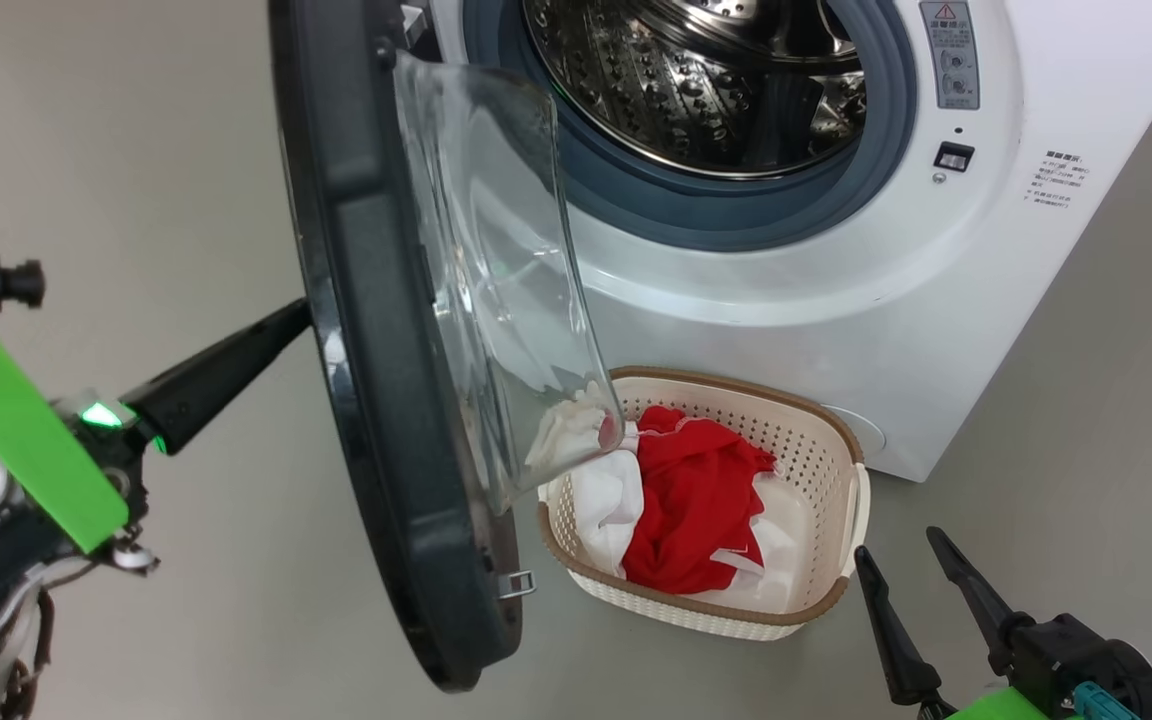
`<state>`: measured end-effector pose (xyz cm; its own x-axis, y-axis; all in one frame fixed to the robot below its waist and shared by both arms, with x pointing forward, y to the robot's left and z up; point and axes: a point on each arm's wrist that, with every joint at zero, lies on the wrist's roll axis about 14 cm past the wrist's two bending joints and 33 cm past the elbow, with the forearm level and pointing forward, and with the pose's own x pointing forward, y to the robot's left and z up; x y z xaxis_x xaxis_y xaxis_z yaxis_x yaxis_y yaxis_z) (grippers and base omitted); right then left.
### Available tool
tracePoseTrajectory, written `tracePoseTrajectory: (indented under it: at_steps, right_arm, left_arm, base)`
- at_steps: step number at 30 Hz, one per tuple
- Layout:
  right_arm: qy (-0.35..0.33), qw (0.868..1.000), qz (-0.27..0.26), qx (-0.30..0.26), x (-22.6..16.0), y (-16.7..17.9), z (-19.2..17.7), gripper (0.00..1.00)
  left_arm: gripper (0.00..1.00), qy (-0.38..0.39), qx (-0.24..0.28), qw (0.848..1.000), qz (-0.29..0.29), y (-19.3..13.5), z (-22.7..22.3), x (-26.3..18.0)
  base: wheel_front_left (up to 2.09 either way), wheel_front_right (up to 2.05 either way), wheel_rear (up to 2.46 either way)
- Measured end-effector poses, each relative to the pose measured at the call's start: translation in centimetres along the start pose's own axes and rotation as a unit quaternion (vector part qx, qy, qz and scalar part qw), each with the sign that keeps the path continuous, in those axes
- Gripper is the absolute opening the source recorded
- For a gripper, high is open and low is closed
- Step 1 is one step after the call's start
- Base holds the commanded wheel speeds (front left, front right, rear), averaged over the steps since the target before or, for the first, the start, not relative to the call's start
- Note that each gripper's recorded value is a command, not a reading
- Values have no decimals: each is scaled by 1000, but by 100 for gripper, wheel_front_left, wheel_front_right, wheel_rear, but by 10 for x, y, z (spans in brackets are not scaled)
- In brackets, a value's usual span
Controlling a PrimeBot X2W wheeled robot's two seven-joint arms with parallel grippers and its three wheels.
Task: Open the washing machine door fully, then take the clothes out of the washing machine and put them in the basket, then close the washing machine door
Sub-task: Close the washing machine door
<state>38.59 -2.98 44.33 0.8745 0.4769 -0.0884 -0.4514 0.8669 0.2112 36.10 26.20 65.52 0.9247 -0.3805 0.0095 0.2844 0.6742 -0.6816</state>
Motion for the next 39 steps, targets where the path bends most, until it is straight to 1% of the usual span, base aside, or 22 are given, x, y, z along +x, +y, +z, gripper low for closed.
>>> tracePoseTrajectory:
  at_steps: [1,2,3,4,5,6,8,9,11,13,14,15,16,17,19,23,29,32,37,39]
  right_arm:
    - [-1,1000,1,-1,0,1,1,100]
    - [-2,1000,2,-1,0,2,1,100]
    - [-3,1000,3,-1,0,3,2,100]
    - [-4,1000,5,-1,0,4,3,100]
    - [-5,1000,8,-2,0,6,4,100]
    - [-6,1000,10,-1,0,8,5,100]
    - [-8,1000,17,-2,1,13,7,100]
    - [-9,1000,21,-3,1,15,7,100]
    - [-11,1000,26,-5,1,19,9,100]
    - [-14,999,30,-7,2,22,11,100]
    - [-15,999,33,-7,2,24,12,100]
    - [-15,999,35,-8,2,25,13,100]
    - [-16,999,37,-8,2,27,13,100]
    - [-15,999,39,-9,2,28,13,100]
    - [-14,999,42,-9,2,31,12,100]
    - [-7,999,46,-8,1,33,8,100]
    - [-6,999,48,-6,1,35,8,100]
    - [-7,999,46,3,0,35,8,100]
    - [-6,999,44,8,0,34,7,100]
    - [-5,999,43,9,0,33,6,100]
  left_arm:
    - [0,-8,-1,1000,3,2,1,-2]
    - [7,-16,-5,1000,9,6,0,-4]
    - [13,-24,-11,999,19,12,-2,-8]
    - [14,-30,-18,999,30,19,-6,-12]
    - [17,-36,-25,998,40,25,-10,-16]
    - [26,-41,-33,997,49,31,-14,-21]
    - [33,-52,-47,995,67,42,-23,-30]
    - [33,-57,-53,994,75,46,-27,-35]
    - [44,-73,-67,991,90,55,-33,-45]
    - [47,-83,-81,988,106,64,-41,-55]
    - [53,-89,-86,986,115,68,-45,-60]
    - [65,-96,-92,983,123,73,-49,-66]
    - [73,-102,-99,981,133,77,-52,-71]
    - [78,-109,-105,978,142,82,-56,-76]
    - [100,-121,-117,973,157,90,-63,-85]
    - [100,-140,-132,963,189,105,-75,-100]
    - [100,-161,-154,949,224,121,-98,-111]
    - [100,-169,-155,942,246,130,-109,-118]
    - [100,-167,-152,935,273,138,-131,-123]
    - [100,-172,-140,933,282,141,-134,-124]
  base:
    - [0,0,0]
    - [0,0,0]
    - [0,0,0]
    - [0,0,0]
    - [0,0,0]
    - [0,0,0]
    - [0,0,0]
    - [0,0,0]
    - [0,0,0]
    - [0,0,0]
    - [0,0,0]
    - [0,0,0]
    - [0,0,0]
    - [0,0,0]
    - [0,0,0]
    - [0,0,0]
    - [0,0,0]
    - [0,0,0]
    - [0,0,0]
    - [0,0,0]
